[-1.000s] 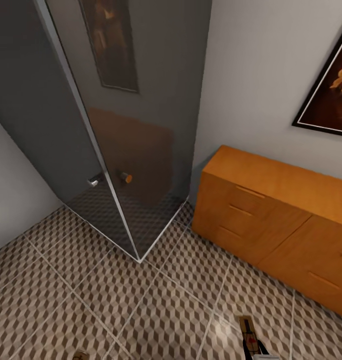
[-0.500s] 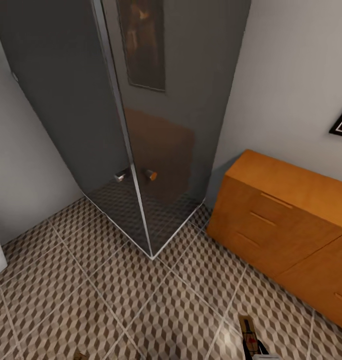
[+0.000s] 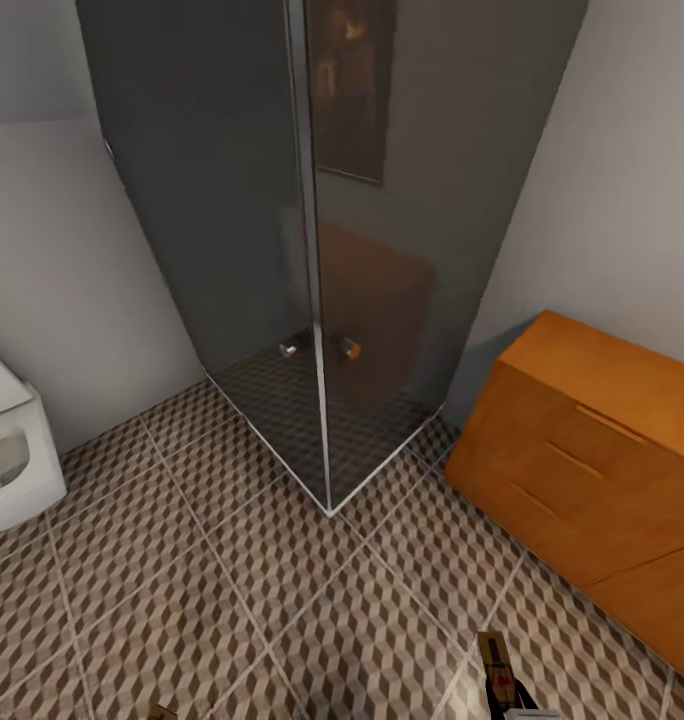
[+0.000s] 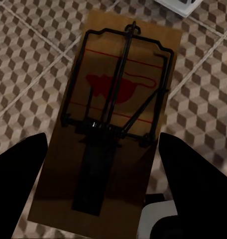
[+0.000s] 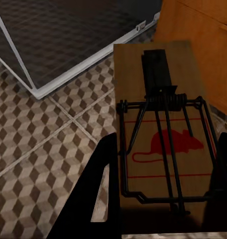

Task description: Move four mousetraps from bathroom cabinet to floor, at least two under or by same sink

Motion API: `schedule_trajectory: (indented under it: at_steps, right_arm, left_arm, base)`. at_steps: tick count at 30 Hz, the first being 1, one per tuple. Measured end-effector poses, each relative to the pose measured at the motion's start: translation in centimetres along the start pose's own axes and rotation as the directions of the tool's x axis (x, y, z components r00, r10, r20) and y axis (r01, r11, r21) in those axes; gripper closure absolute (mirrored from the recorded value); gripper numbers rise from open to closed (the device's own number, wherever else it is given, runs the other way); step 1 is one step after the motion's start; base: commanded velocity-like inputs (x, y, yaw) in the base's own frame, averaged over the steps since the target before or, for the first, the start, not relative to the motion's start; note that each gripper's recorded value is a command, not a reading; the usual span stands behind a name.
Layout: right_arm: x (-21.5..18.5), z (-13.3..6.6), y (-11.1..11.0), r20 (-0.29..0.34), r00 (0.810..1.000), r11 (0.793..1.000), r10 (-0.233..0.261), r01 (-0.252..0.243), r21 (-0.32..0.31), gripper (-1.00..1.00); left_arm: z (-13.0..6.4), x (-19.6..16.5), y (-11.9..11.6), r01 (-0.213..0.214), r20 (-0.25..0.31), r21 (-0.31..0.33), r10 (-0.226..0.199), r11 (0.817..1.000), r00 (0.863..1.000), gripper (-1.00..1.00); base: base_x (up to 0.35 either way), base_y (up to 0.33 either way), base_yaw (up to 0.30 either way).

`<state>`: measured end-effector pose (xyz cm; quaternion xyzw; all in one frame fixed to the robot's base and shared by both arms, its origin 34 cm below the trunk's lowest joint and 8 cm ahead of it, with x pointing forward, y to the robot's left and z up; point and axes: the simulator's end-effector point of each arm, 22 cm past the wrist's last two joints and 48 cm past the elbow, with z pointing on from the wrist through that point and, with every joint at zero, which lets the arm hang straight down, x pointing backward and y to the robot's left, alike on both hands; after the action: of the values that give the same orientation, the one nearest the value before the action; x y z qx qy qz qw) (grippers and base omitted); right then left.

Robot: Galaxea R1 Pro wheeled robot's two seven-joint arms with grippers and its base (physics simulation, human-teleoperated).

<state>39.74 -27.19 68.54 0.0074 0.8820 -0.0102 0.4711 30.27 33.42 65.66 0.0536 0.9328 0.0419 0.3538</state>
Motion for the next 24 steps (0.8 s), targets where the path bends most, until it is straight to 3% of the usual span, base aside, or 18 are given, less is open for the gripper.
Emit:
schedule_trajectory:
  at_steps: [24]
  right_arm:
    - [-0.01,0.00,0.01,0.000,1.000,1.000,0.000,0.000,0.000,1.00]
  left_arm:
    - [0.00,0.00,-0.03,0.001,0.000,0.000,-0.001,1.000,1.000,1.00]
  base:
    - [0.000,0.000,0.267]
